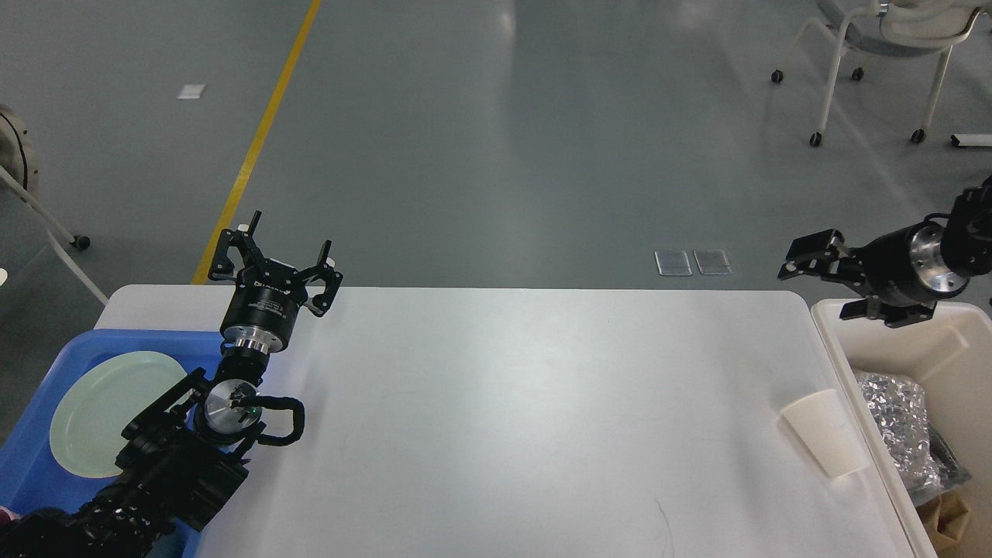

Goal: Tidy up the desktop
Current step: 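Lower the right gripper to the white paper cup and grasp it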

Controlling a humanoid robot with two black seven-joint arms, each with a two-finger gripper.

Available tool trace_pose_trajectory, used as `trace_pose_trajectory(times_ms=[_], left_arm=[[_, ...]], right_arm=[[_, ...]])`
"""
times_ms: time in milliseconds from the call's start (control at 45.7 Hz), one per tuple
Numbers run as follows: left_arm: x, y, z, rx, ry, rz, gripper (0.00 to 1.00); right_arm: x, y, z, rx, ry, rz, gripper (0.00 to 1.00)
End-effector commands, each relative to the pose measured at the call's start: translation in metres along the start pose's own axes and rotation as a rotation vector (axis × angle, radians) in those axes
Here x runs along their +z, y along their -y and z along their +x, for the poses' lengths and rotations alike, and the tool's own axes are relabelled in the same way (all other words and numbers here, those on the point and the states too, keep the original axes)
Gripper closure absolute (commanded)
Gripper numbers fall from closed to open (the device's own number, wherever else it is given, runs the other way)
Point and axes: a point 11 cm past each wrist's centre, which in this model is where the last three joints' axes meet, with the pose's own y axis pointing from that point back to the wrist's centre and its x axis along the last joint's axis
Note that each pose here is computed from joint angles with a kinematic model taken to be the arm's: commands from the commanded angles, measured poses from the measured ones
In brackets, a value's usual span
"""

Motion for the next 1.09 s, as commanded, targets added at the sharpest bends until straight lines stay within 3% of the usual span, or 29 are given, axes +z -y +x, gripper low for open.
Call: trace_pose_trajectory(times_ms=[0, 109, 219, 328, 460, 700, 854, 1073], left_arm=[[0.000, -0.001, 0.001, 0.002, 0.000, 0.000, 0.01], [0.000, -0.001, 0.001, 0.002, 0.000, 0.000, 0.01], [0.000, 0.000, 0.000, 0.000, -0.001, 0.000, 0.01], [0.000, 0.000, 0.001, 0.002, -0.001, -0.001, 0.01], [0.000, 0.000, 0.000, 0.000, -0.002, -0.001, 0.01], [0.000, 0.000, 0.000, 0.000, -0.002, -0.001, 0.01], [0.000, 0.000, 0.001, 0.002, -0.001, -0.001, 0.01], [-0.001, 0.000, 0.000, 0.000, -0.003, -0.001, 0.01]], right_arm=[[-0.044, -0.008, -0.061, -0.185, -0.120, 0.057, 0.00], [-0.063, -0.014, -0.090, -0.268, -0.193, 0.050, 0.00], [-0.054, -0.012, -0.102, -0.304, -0.196, 0.021, 0.00], [-0.004, 0.009, -0.099, -0.297, -0.160, -0.089, 0.00], [0.053, 0.031, -0.079, -0.141, -0.130, -0.180, 0.00], [0.122, 0.068, -0.082, 0.020, -0.151, -0.281, 0.00], [0.122, 0.092, -0.105, 0.026, -0.210, -0.234, 0.00], [0.127, 0.116, -0.102, 0.089, -0.288, -0.245, 0.00]])
